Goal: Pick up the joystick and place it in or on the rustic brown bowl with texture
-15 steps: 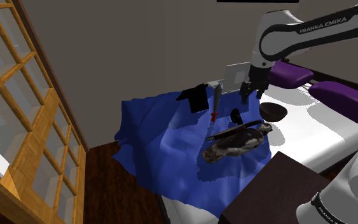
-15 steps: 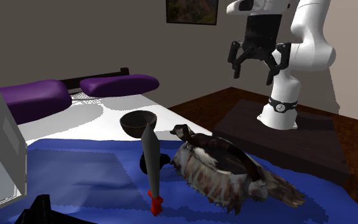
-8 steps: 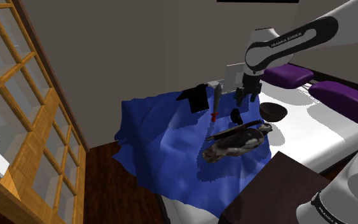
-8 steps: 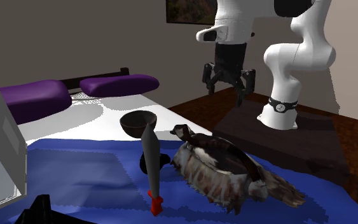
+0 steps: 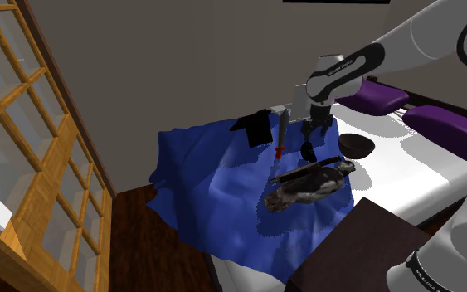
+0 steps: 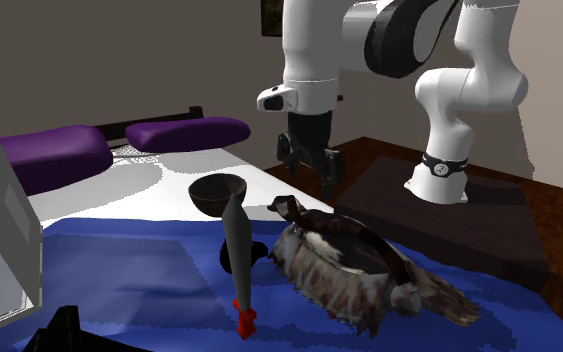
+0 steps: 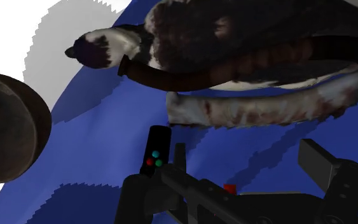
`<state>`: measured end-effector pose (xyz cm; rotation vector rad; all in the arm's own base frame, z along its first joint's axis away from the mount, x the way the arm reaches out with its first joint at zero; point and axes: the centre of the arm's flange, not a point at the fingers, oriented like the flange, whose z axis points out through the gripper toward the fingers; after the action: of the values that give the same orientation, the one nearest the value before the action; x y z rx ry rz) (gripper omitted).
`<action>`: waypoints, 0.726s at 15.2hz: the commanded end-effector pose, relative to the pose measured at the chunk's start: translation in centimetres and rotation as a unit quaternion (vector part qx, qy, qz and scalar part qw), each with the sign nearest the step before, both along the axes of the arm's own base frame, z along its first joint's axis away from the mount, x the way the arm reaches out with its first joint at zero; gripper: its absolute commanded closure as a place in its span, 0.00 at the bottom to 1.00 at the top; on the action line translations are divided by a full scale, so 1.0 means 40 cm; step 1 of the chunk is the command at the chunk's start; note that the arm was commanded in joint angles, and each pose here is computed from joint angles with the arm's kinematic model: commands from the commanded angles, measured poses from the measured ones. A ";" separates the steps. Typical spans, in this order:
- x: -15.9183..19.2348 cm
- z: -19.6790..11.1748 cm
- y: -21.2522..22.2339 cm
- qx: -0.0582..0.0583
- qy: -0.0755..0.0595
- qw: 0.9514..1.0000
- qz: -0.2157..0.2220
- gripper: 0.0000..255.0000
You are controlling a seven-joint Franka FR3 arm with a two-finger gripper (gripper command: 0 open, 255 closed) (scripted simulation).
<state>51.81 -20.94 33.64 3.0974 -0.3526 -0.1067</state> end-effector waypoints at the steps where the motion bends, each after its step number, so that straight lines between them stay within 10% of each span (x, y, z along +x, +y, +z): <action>1: 0.039 -0.039 -0.041 -0.001 0.003 1.000 -0.002 0.00; 11: 0.199 -0.246 -0.249 -0.006 0.017 1.000 -0.015 0.00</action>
<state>59.21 -29.72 24.67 3.0765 -0.3932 -0.1506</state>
